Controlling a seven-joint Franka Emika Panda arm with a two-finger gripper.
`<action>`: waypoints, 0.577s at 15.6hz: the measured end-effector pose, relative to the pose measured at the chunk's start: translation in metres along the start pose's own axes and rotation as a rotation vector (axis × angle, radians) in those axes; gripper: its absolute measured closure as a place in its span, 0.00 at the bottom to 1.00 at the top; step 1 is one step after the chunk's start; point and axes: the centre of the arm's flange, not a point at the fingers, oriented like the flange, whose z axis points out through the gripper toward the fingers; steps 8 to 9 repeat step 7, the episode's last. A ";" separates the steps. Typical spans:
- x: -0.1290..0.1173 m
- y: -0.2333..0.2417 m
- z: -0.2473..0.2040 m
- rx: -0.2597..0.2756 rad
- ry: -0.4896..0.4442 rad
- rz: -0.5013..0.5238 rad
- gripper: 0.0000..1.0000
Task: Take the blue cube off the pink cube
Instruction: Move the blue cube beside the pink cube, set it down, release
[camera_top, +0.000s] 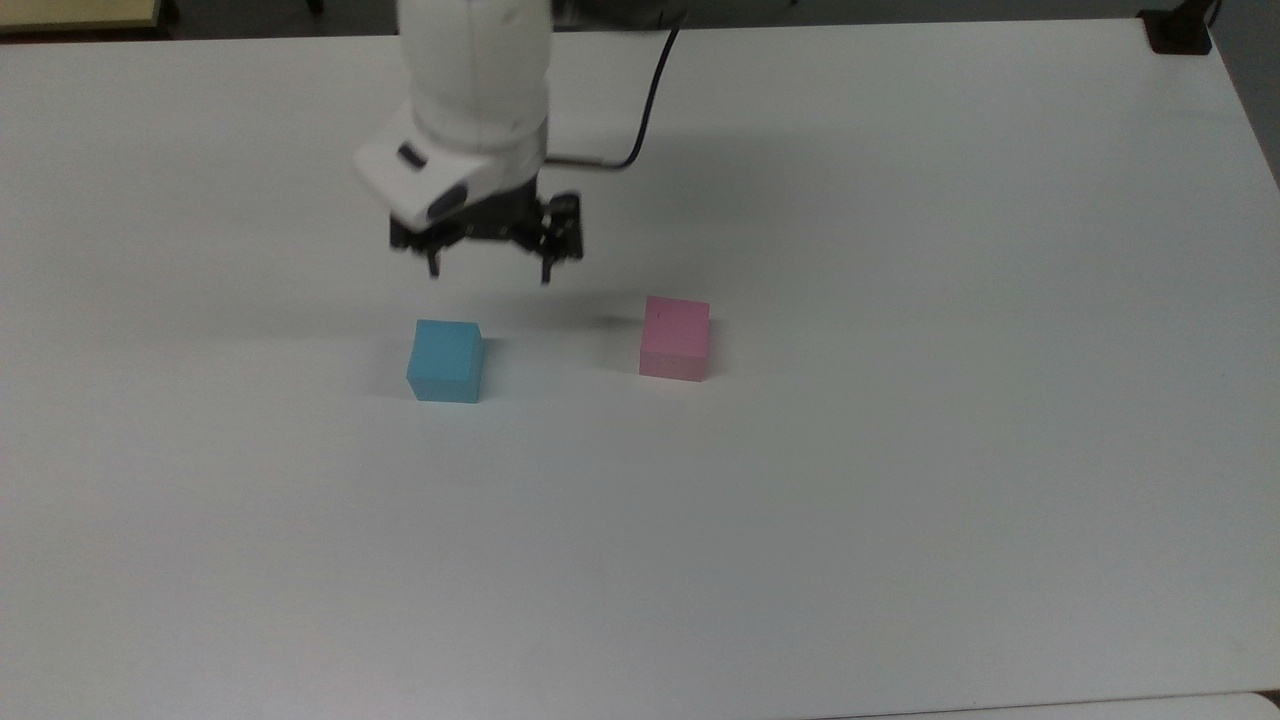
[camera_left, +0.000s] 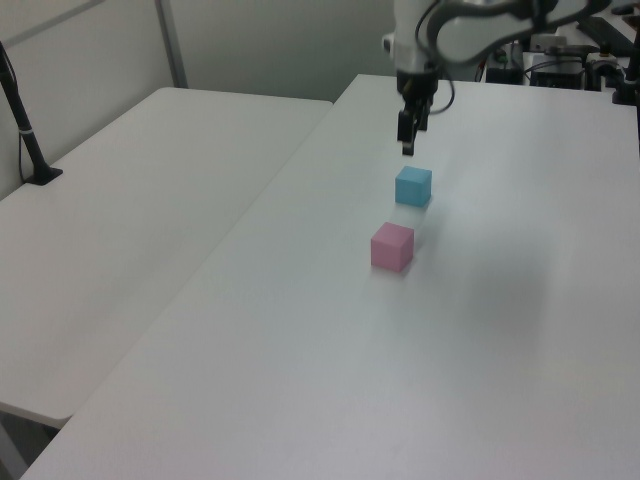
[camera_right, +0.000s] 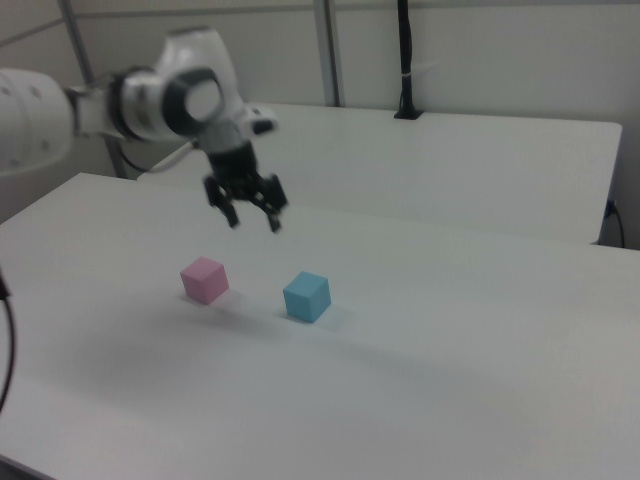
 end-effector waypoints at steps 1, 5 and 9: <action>-0.010 -0.007 -0.025 -0.001 -0.002 0.003 0.00; -0.050 -0.012 -0.097 0.035 -0.004 0.014 0.00; -0.061 -0.011 -0.111 0.050 -0.006 0.020 0.00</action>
